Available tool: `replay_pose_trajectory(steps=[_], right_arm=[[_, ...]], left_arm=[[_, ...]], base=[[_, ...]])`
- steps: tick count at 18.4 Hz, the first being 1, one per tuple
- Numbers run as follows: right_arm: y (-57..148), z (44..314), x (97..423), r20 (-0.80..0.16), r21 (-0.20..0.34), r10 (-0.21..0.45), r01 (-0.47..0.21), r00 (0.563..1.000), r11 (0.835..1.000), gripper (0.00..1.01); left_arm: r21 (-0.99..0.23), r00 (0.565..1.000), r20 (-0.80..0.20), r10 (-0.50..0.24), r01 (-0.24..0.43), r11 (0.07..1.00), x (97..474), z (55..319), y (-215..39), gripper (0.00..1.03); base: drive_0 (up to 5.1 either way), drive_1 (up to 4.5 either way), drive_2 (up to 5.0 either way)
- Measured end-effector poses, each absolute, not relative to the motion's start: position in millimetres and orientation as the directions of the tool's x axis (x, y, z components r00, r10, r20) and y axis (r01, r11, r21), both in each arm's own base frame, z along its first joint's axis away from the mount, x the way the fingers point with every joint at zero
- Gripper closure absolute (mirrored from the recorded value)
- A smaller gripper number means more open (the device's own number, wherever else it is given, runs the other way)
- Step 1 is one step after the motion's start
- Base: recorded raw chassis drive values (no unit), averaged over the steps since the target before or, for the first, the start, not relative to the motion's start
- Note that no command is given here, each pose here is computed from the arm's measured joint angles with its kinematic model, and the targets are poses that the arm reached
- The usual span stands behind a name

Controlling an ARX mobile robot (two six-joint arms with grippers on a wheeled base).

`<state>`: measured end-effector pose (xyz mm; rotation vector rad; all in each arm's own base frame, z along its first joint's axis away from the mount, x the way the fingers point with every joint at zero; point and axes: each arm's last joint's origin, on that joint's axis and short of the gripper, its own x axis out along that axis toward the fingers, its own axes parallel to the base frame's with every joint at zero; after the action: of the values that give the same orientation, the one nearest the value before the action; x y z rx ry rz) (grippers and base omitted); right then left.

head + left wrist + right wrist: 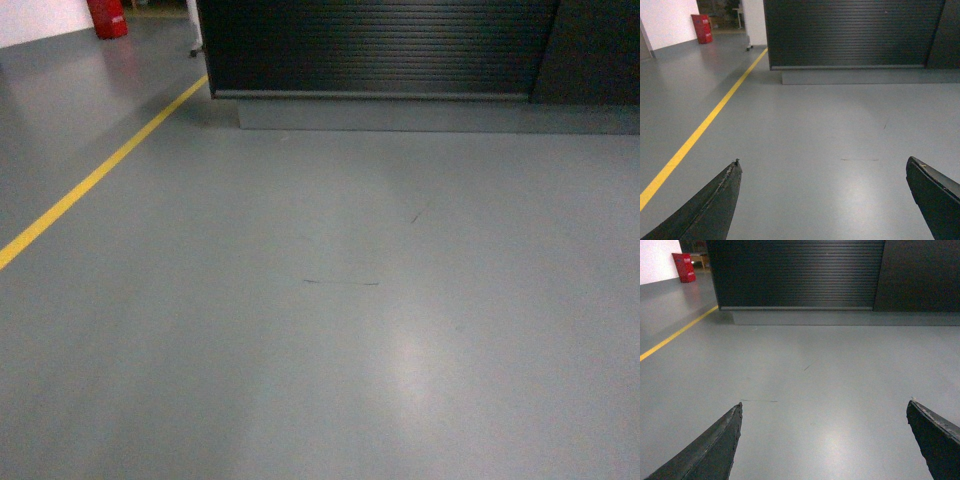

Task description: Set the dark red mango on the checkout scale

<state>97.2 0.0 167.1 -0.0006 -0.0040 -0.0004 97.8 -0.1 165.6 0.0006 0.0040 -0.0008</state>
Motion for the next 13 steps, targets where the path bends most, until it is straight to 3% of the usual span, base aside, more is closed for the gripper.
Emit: replay_pose_trajectory(steps=[13], right_arm=[[0.0,167.1,97.2,0.004,-0.001,0.000,0.000,1.000,1.000,0.03]], left_arm=[[0.001,1.000,-0.004,-0.001,0.001,1.000,97.8,165.6,-0.1,0.05]], base=[[0.0,0.00,0.0]])
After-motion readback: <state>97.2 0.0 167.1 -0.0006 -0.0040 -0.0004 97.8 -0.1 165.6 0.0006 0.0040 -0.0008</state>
